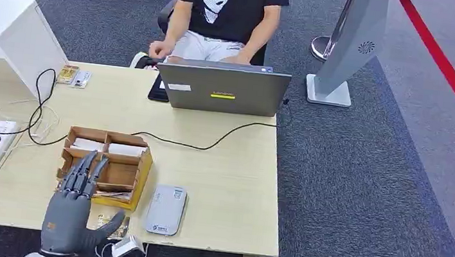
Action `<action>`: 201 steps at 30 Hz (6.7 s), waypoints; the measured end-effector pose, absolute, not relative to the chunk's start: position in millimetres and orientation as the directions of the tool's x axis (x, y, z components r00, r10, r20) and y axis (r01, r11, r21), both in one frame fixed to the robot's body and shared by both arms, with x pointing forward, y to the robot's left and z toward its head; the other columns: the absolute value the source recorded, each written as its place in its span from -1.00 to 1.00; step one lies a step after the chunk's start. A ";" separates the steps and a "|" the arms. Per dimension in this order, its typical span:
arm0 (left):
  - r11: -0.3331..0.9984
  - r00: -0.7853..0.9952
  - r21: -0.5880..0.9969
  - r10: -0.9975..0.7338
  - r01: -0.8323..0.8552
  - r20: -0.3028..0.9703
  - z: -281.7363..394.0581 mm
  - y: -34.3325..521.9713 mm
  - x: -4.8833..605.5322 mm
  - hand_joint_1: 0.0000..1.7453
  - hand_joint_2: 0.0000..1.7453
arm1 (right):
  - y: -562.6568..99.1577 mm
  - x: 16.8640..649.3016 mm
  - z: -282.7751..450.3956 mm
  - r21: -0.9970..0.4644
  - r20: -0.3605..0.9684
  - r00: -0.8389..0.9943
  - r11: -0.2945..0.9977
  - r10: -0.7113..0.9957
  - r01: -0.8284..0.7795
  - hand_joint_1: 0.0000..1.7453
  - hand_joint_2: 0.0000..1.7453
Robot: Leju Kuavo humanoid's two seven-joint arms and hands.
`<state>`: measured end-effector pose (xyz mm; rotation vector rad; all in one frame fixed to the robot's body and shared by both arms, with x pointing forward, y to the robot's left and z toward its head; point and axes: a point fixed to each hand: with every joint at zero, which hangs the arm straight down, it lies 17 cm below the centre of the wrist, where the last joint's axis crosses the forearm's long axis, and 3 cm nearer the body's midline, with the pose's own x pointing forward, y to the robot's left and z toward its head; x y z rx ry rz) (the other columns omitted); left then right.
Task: Pass the card to the sensor for recognition and then transmit it.
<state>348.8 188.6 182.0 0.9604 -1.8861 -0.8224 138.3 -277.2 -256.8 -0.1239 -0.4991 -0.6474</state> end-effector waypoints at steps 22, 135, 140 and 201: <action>0.060 -0.251 0.983 -0.968 -0.173 0.015 66.6 238.9 361.2 -1.00 1.00 | -260.6 140.7 -256.3 0.071 0.472 0.727 0.844 -0.498 0.532 -1.00 1.00; -0.180 -0.152 0.945 -0.962 -0.271 -0.227 105.8 298.6 444.5 -1.00 1.00 | -261.5 148.1 -254.3 0.073 0.490 0.746 0.873 -0.452 0.481 -1.00 1.00; -0.170 -0.193 0.949 -0.955 -0.266 -0.225 100.1 282.0 440.5 -1.00 1.00 | -262.6 147.5 -254.5 0.072 0.489 0.744 0.871 -0.456 0.486 -1.00 1.00; -0.115 -0.255 0.941 -0.946 -0.318 -0.201 120.6 256.5 423.4 1.00 1.00 | -264.0 141.3 -256.9 0.054 0.473 0.748 0.863 -0.465 0.502 -1.00 1.00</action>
